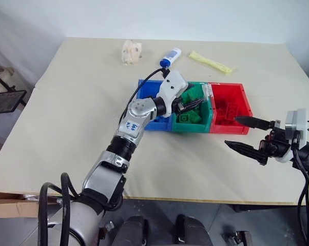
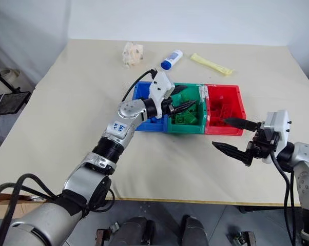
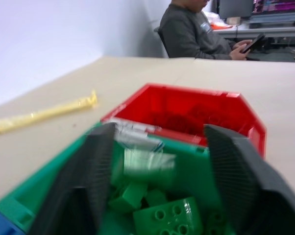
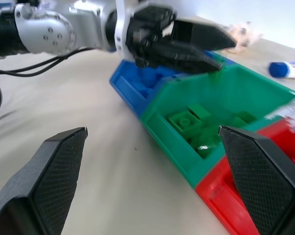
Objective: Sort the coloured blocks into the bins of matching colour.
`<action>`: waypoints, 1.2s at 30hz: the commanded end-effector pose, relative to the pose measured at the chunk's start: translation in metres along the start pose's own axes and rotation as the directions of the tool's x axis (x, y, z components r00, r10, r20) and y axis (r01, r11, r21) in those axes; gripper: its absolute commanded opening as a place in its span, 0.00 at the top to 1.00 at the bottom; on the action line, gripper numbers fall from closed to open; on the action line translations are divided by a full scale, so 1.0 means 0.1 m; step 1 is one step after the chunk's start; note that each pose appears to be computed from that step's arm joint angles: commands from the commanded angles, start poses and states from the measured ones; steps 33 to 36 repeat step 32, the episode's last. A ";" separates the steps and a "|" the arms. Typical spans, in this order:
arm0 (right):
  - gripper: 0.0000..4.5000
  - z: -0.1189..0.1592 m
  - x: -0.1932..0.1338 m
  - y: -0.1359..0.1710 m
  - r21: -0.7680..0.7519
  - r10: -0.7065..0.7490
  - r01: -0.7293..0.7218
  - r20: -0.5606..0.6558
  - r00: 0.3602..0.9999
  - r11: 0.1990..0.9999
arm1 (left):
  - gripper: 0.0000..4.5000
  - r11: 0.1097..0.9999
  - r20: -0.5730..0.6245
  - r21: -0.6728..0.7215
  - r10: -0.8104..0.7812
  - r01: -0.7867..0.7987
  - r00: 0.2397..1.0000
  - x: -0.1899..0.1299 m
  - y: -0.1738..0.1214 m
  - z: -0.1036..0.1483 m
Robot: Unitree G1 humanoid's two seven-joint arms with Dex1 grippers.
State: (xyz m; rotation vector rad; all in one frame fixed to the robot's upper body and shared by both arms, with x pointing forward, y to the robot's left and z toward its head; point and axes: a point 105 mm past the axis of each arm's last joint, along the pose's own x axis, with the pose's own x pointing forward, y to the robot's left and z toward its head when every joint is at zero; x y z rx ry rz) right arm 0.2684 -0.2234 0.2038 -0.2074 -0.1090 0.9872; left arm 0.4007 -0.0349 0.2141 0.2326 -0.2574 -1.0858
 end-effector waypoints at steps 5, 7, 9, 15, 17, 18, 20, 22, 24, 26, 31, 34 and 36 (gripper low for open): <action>0.00 0.11 -0.02 0.03 -0.043 -0.015 0.017 0.043 0.999 0.999 | 0.01 0.995 0.071 0.098 -0.038 0.031 0.997 -0.03 0.05 0.20; 0.00 0.11 -0.02 0.03 -0.042 -0.011 0.013 0.038 0.999 0.999 | 0.01 0.993 0.090 0.100 -0.073 0.064 0.993 -0.13 0.03 0.20; 0.00 0.09 -0.02 0.02 -0.043 0.005 -0.004 0.019 1.000 0.999 | 0.01 0.992 0.097 0.061 -0.117 0.111 0.988 -0.38 0.03 0.12; 0.00 -0.02 -0.16 -0.07 -0.048 0.046 -0.052 -0.103 0.994 0.998 | 0.01 0.977 0.015 -0.030 -0.210 0.210 0.978 -1.19 0.00 -0.11; 0.00 -0.10 -0.25 -0.10 -0.054 0.066 -0.075 -0.165 0.984 0.996 | 0.01 0.977 -0.030 -0.055 -0.210 0.208 0.977 -1.48 0.02 -0.18; 0.00 -0.14 -0.30 -0.11 -0.060 0.075 -0.089 -0.196 0.978 0.994 | 0.01 0.978 -0.055 -0.062 -0.202 0.198 0.978 -1.61 0.05 -0.20; 0.00 -0.21 -0.42 -0.14 -0.041 0.094 -0.107 -0.239 0.966 0.993 | 0.01 0.986 -0.115 -0.072 -0.160 0.153 0.980 -1.91 0.14 -0.25; 0.00 -0.23 -0.50 -0.18 -0.025 0.103 -0.113 -0.244 0.964 0.993 | 0.01 0.990 -0.147 -0.075 -0.126 0.116 0.981 -2.07 0.22 -0.26; 0.00 -0.23 -0.55 -0.22 -0.023 0.105 -0.113 -0.243 0.964 0.993 | 0.01 0.993 -0.161 -0.078 -0.096 0.084 0.982 -2.17 0.28 -0.26; 0.00 -0.24 -0.59 -0.26 -0.023 0.097 -0.106 -0.242 0.965 0.994 | 0.01 0.995 -0.169 -0.083 -0.065 0.051 0.984 -2.26 0.34 -0.26; 0.00 -0.27 -0.61 -0.34 -0.027 0.060 -0.068 -0.238 0.969 0.997 | 0.01 0.998 -0.168 -0.065 -0.007 -0.004 0.986 -2.34 0.42 -0.25; 0.00 -0.28 -0.60 -0.34 -0.030 0.046 -0.054 -0.230 0.972 0.998 | 0.01 0.998 -0.164 -0.058 0.004 -0.014 0.986 -2.34 0.44 -0.24; 0.00 -0.28 -0.60 -0.34 -0.030 0.046 -0.054 -0.230 0.972 0.998 | 0.01 0.998 -0.164 -0.058 0.004 -0.014 0.986 -2.34 0.44 -0.24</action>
